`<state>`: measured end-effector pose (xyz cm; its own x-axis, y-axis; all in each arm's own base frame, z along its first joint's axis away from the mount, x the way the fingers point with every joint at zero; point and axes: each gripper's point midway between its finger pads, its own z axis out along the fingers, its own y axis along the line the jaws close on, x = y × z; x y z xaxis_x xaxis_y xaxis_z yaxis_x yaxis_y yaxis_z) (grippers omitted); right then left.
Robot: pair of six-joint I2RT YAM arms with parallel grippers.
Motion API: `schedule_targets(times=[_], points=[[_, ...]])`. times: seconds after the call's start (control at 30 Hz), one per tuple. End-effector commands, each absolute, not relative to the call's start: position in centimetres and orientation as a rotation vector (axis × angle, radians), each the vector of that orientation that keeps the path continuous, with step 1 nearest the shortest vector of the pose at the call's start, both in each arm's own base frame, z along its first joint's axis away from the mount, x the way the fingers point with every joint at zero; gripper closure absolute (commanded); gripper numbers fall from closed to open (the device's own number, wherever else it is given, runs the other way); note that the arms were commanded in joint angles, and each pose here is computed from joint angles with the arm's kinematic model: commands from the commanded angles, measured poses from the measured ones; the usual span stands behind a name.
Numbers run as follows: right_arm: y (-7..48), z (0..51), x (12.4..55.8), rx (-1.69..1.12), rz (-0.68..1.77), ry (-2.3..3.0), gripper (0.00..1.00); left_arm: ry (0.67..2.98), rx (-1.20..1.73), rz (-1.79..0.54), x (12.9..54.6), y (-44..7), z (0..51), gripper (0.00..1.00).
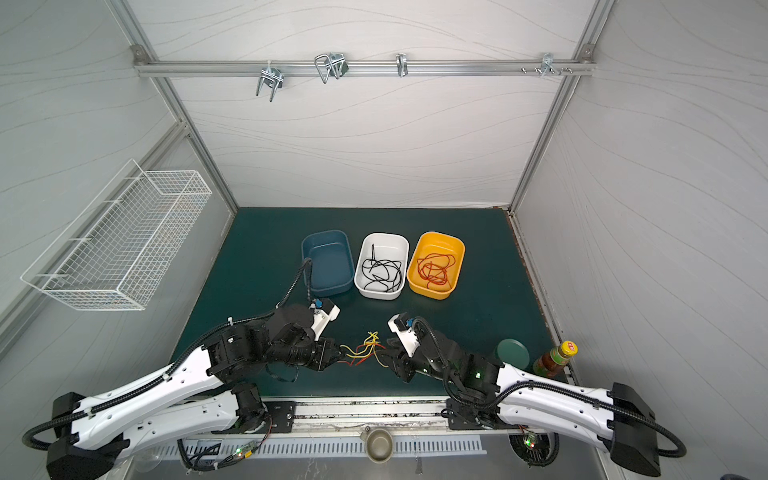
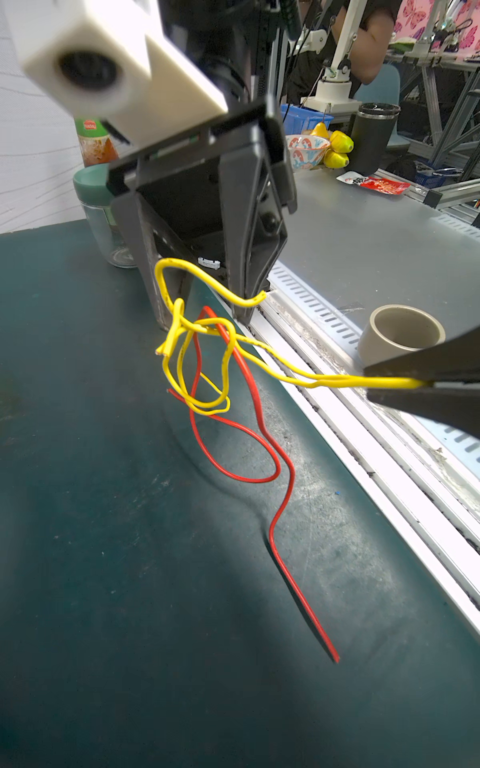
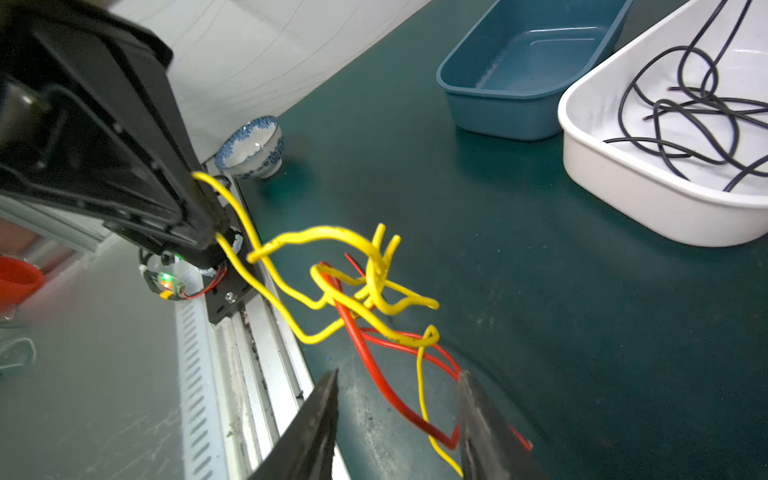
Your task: Untangle the cables
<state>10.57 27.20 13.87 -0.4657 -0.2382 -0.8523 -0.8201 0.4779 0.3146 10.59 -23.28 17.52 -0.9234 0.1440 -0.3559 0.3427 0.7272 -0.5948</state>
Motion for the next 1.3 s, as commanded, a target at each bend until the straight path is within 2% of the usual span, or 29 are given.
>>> schedule_targets(times=[0.0,0.23,0.37,0.8,1.1,1.27], points=[[27.5,14.1,10.6,-0.892,0.953,1.927,0.7,2.568,0.377,-1.045,11.0,-23.5,20.3,1.0],[26.3,14.7,11.8,-0.803,0.894,1.93,1.0,2.569,0.366,-1.004,11.0,-22.7,20.2,1.0],[23.9,15.2,13.2,-0.673,0.799,1.975,1.0,2.615,0.339,-0.869,11.3,-20.6,19.9,1.0],[14.7,16.4,16.7,-0.167,0.633,2.224,1.0,2.717,0.275,-0.676,11.1,-15.0,19.9,1.0],[12.2,22.6,17.3,-0.08,0.591,2.185,1.0,2.7,0.291,-0.67,11.7,-15.2,19.7,1.0],[11.4,26.3,18.8,-0.086,0.467,2.15,1.0,2.67,0.338,-0.622,12.6,-15.4,20.1,1.0]])
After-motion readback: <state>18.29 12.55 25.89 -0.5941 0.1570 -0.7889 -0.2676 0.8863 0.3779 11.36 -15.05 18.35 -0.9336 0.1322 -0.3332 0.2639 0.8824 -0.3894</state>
